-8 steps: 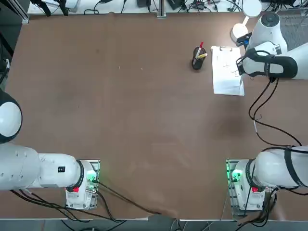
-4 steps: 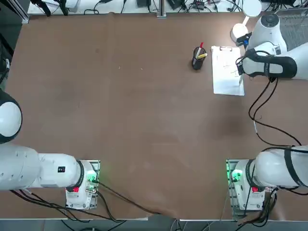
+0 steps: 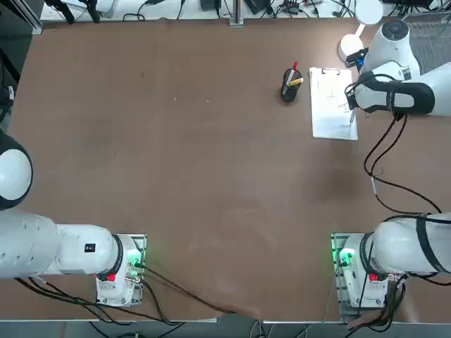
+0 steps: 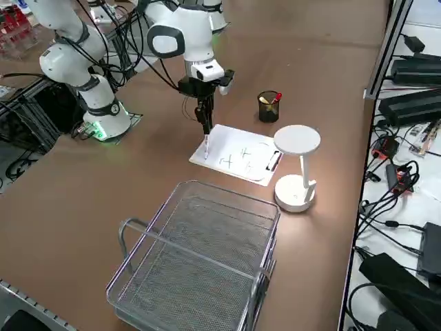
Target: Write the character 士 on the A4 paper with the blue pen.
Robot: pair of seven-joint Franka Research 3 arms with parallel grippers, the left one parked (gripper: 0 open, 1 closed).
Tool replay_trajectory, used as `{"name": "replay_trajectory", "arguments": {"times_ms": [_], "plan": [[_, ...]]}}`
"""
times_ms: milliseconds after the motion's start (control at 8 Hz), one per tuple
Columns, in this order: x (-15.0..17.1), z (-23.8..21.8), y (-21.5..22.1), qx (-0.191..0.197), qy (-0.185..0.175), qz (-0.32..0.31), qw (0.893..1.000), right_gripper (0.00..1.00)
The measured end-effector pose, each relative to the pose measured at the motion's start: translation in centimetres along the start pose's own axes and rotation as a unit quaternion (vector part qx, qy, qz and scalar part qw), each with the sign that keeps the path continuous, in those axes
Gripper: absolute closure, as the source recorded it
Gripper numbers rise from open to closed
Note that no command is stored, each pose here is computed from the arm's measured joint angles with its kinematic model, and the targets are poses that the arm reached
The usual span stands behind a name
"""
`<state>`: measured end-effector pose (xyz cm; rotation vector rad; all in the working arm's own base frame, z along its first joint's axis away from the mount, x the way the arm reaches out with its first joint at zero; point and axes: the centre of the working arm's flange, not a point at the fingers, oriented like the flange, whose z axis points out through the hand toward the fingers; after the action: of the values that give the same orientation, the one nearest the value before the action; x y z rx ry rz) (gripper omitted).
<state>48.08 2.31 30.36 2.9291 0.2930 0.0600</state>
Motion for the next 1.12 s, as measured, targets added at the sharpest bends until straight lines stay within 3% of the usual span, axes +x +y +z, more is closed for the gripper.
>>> {"name": "replay_trajectory", "arguments": {"times_ms": [1125], "plan": [[0.4,-0.6,-3.3,0.001,0.008,0.029,1.000,0.81]]}}
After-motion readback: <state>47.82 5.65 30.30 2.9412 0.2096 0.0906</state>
